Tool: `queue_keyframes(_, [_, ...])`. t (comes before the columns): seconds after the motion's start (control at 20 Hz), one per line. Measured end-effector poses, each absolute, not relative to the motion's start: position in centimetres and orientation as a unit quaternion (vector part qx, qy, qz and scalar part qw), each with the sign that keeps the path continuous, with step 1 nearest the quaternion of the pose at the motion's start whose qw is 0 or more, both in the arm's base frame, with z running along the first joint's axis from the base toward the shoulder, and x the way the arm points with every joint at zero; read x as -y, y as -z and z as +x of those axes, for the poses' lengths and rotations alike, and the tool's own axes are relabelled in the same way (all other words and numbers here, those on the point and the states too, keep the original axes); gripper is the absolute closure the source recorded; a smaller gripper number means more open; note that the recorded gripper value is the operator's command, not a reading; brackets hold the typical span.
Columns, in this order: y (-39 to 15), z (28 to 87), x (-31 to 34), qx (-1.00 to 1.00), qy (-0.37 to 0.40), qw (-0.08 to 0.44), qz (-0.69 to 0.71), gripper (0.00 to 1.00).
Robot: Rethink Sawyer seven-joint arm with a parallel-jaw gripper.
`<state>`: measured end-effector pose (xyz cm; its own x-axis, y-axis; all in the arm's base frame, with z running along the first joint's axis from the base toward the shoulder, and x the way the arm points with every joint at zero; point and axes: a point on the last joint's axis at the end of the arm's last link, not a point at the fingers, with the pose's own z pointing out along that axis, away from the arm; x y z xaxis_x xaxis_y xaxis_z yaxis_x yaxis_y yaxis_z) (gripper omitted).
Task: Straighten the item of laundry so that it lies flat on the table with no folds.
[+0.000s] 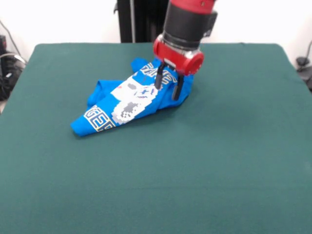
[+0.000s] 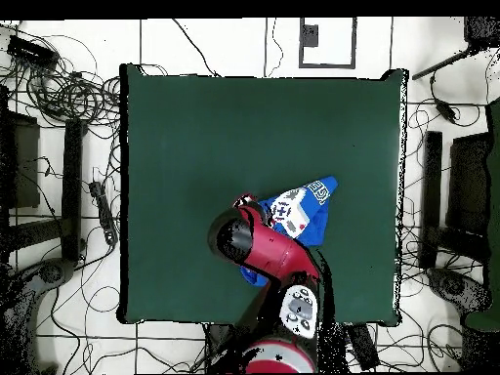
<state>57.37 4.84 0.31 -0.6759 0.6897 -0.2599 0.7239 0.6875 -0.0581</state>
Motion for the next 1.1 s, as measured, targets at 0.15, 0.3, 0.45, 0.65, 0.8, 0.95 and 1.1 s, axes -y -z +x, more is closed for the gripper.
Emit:
queue_keyframes(0.15, [2.2,56.5,-4.7,-0.913,0.083,0.108,0.385,0.00])
queue_keyframes(0.3, [3.8,56.0,-4.6,-0.913,0.082,0.106,0.386,0.00])
queue_keyframes(0.45, [4.3,55.9,-4.2,-0.911,0.081,0.110,0.389,0.00])
queue_keyframes(0.65, [4.1,56.0,-3.8,-0.909,0.078,0.108,0.396,1.00])
queue_keyframes(0.8, [3.9,55.8,-3.3,-0.907,0.078,0.107,0.399,1.00])
queue_keyframes(0.95, [3.7,55.8,-2.9,-0.908,0.074,0.106,0.399,1.00])
queue_keyframes(1.1, [3.0,55.8,-2.0,-0.906,0.064,0.105,0.404,1.00])
